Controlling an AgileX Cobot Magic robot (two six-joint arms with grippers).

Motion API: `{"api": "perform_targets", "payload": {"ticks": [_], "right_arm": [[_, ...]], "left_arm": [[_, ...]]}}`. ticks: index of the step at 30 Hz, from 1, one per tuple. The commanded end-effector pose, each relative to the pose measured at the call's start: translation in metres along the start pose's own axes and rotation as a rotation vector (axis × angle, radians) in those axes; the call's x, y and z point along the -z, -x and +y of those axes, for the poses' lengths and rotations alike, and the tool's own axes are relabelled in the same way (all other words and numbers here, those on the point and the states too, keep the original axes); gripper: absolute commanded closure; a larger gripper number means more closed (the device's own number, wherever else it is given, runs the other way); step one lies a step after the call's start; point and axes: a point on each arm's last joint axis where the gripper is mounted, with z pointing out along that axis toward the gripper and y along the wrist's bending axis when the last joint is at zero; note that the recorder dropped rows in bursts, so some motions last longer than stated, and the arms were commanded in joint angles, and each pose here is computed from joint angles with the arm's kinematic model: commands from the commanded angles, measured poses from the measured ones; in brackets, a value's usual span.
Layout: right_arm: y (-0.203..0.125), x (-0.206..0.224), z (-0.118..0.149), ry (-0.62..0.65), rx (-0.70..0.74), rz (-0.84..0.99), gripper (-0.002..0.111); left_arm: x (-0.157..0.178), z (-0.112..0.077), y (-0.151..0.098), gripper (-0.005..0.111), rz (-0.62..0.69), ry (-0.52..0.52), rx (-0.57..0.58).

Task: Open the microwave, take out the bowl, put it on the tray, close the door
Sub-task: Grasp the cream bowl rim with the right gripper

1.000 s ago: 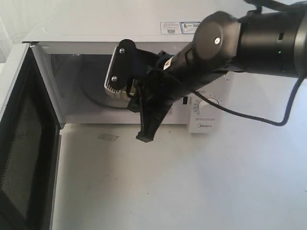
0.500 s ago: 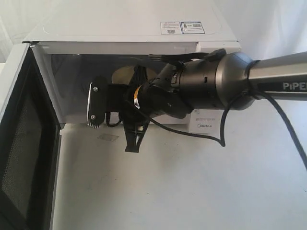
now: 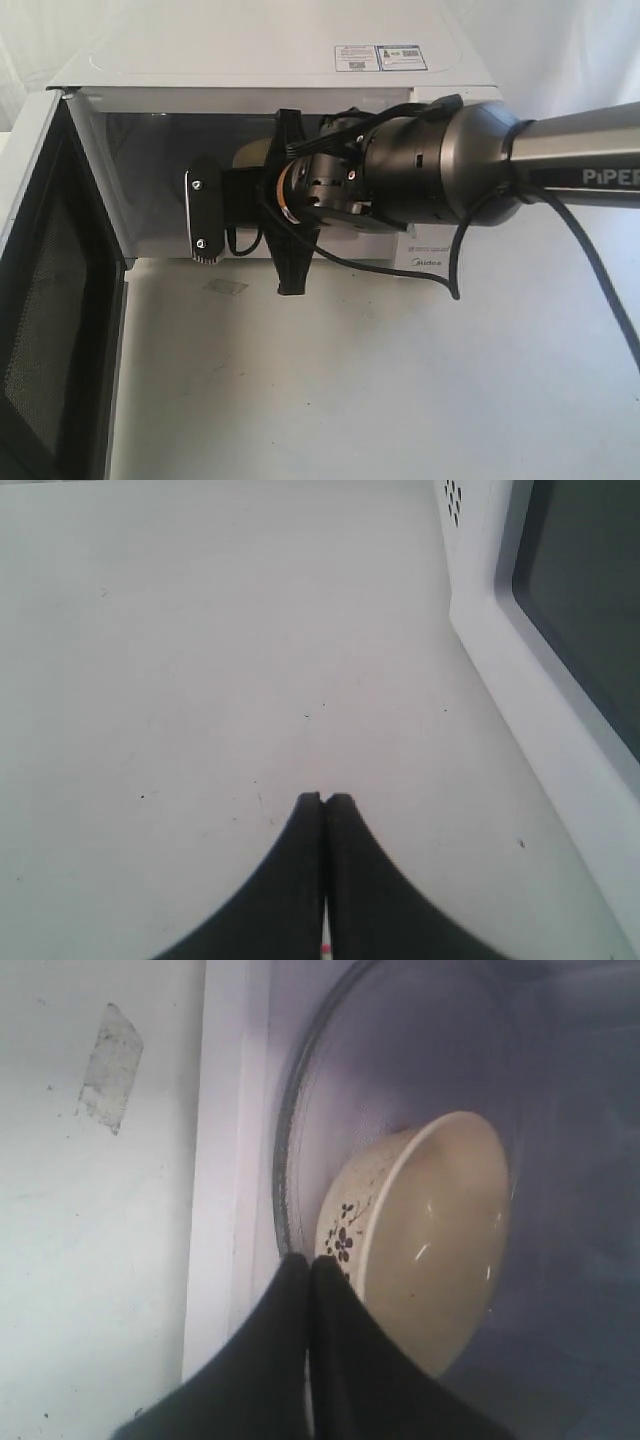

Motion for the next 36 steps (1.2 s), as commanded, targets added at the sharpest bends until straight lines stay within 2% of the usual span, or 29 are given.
{"api": "perform_targets", "payload": {"ticks": [1,6,7,14,20,25,36], "right_arm": [[0.001,-0.007,0.005,0.012,0.005,-0.001,0.096],[0.000,-0.015,0.010,0.028,0.009,0.008,0.062],[0.001,-0.016,0.010,0.028,0.009,0.008,0.058],[-0.002,-0.016,0.009,0.029,0.023,0.041,0.057],[-0.002,-0.018,0.000,-0.099,-0.042,0.040,0.057],[-0.005,-0.035,0.002,-0.106,0.011,0.089,0.057],[0.004,-0.050,-0.009,-0.149,-0.075,0.081,0.057]], "left_arm": [[0.000,0.000,-0.001,0.107,0.002,-0.002,0.006],[0.000,0.000,-0.001,0.107,0.002,-0.002,0.006],[0.000,0.000,-0.001,0.107,0.002,-0.002,0.006],[0.000,0.000,-0.001,0.107,0.002,-0.002,0.006],[0.000,0.000,-0.001,0.107,0.002,-0.002,0.006],[0.000,0.000,-0.001,0.107,0.002,-0.002,0.006],[0.000,0.000,-0.001,0.107,0.002,-0.002,0.006]]}}
